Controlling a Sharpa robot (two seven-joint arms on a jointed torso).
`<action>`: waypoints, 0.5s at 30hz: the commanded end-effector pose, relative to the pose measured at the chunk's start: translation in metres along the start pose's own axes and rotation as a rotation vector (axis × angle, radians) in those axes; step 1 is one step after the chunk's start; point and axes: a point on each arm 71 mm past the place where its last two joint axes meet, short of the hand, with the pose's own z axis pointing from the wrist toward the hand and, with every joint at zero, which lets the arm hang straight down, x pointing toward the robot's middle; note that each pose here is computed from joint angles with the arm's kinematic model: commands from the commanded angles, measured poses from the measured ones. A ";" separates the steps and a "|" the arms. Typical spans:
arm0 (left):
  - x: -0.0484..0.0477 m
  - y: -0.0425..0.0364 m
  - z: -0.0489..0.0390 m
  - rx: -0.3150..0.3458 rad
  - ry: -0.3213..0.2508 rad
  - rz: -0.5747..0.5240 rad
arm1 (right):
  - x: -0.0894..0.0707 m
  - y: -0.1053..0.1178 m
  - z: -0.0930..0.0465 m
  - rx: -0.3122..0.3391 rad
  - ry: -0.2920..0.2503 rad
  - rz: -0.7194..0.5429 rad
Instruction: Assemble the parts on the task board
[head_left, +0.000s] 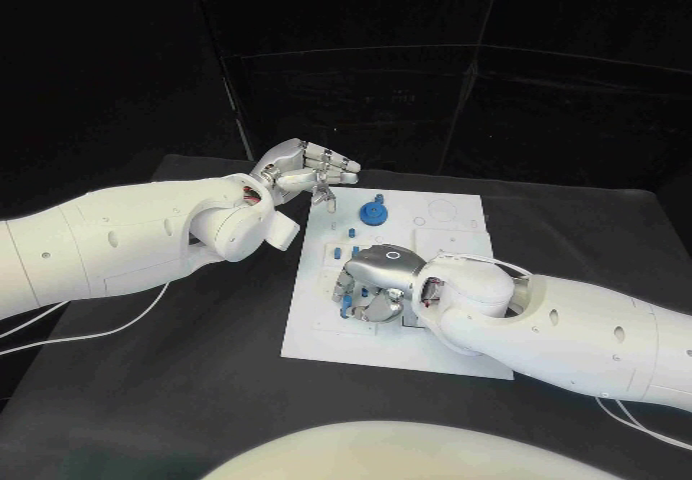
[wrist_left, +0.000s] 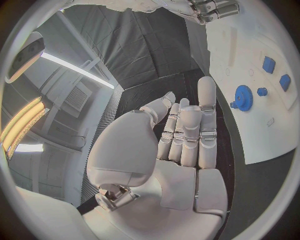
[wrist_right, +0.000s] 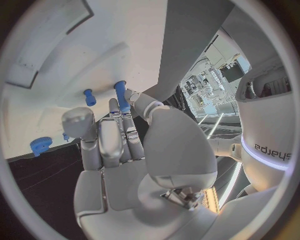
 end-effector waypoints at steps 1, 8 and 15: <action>0.0016 -0.0009 0.0005 0.002 0.016 -0.006 | -0.004 0.002 0.000 -0.032 -0.041 -0.003; 0.0018 -0.0006 0.0010 0.000 0.016 -0.006 | -0.005 0.004 -0.001 -0.052 -0.062 0.009; 0.0015 -0.0003 0.0012 -0.002 0.016 -0.006 | -0.005 0.004 -0.003 -0.053 -0.058 0.020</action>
